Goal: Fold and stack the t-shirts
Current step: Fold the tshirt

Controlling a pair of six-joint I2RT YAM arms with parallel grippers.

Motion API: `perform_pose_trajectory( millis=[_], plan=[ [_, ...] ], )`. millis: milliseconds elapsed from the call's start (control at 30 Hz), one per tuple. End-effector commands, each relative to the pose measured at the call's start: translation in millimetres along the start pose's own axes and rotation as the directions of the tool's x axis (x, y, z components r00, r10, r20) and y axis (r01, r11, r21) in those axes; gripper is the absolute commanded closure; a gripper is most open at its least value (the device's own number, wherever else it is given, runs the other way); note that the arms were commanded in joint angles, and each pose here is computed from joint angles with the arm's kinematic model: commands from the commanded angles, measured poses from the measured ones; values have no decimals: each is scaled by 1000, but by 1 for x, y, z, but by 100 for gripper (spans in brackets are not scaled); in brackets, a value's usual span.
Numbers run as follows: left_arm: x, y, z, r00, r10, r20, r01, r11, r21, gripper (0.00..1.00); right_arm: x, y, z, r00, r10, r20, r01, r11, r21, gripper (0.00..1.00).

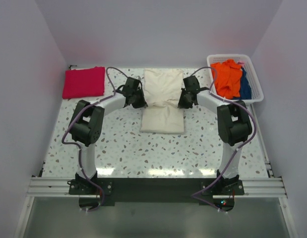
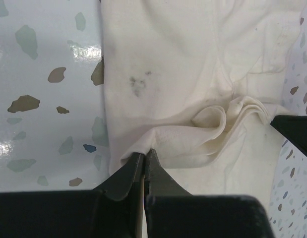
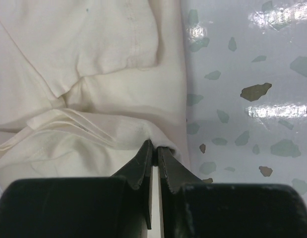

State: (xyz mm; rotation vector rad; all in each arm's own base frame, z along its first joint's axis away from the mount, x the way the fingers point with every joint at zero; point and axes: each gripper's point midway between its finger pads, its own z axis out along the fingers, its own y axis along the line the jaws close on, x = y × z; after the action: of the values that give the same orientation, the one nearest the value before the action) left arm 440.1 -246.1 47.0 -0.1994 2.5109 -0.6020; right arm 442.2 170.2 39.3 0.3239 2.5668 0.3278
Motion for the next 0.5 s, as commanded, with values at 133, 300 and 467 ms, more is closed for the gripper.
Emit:
perform_pose_trajectory(
  millis=[133,300,467],
  plan=[
    [-31,-6,-7,998,10,68,-12,999,36,100,-35,9,-6,997,12,79,-8,999,-44,99],
    [-38,-5,-9,997,6,82,-10,999,46,87,-39,7,-8,996,21,87,-17,999,-43,91],
    [-57,-12,-26,990,21,137,-31,997,72,40,-48,1,-15,994,34,107,-30,999,-43,72]
  ],
)
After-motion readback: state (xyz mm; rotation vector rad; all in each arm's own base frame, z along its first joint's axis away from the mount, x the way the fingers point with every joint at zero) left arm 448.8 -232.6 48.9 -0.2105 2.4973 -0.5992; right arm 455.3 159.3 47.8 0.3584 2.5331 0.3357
